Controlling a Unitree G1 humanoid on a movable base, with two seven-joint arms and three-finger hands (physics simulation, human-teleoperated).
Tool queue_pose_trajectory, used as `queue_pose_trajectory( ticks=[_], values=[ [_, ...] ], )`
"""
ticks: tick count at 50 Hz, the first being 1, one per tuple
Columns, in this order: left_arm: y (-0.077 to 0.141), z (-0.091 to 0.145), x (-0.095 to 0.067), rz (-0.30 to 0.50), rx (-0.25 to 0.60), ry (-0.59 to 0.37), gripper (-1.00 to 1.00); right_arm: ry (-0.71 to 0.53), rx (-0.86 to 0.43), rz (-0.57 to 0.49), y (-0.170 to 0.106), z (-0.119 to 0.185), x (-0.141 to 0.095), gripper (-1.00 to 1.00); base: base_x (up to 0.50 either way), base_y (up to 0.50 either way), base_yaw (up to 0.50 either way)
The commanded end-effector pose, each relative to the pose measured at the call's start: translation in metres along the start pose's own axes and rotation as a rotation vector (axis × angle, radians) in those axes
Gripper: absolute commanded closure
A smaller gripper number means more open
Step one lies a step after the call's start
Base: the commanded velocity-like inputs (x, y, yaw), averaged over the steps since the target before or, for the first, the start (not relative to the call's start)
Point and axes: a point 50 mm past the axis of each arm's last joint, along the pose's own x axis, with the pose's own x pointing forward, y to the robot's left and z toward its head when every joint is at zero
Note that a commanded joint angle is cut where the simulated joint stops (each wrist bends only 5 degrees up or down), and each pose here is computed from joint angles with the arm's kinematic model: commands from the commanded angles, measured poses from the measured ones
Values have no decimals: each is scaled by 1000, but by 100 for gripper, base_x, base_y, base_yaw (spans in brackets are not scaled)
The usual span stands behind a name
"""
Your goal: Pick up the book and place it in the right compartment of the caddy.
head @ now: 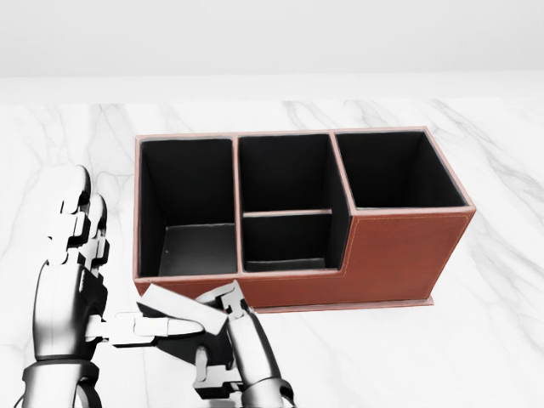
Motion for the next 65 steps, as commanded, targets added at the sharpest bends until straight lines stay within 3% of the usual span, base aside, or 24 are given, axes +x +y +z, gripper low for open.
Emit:
queue_pose_trajectory(
  ticks=[1, 6, 18, 22, 23, 26, 48, 65],
  values=[
    [1, -1, -1, -1, -3, 6, -100, -186, 179, -84, -29, 42, -2, 100, 0, 0, 0],
    [1, -2, -1, 0, -3, 8, -100, -272, 191, -99, -35, 59, -8, 100, 0, 0, 0],
    [2, -8, 0, -1, -2, 33, -100, -309, 204, -115, -43, 65, -11, 100, 0, 0, 0],
    [2, -12, 0, -1, -3, 50, -100, -377, 222, -128, -51, 81, -14, 100, 0, 0, 0],
    [2, -12, 0, -1, -2, 52, -100, -331, 219, -127, -50, 71, -10, 100, 0, 0, 0],
    [2, -15, 0, 0, -3, 61, -100, -443, 236, -153, -62, 96, -14, 100, 0, 0, 0],
    [1, -10, -1, -1, -3, 41, -100, -628, 192, -263, -125, 180, -4, 100, 0, 0, 0],
    [1, -10, 0, -2, -2, 44, -100, -700, 138, -321, -157, 209, -1, 100, 0, 0, 0]
  ],
)
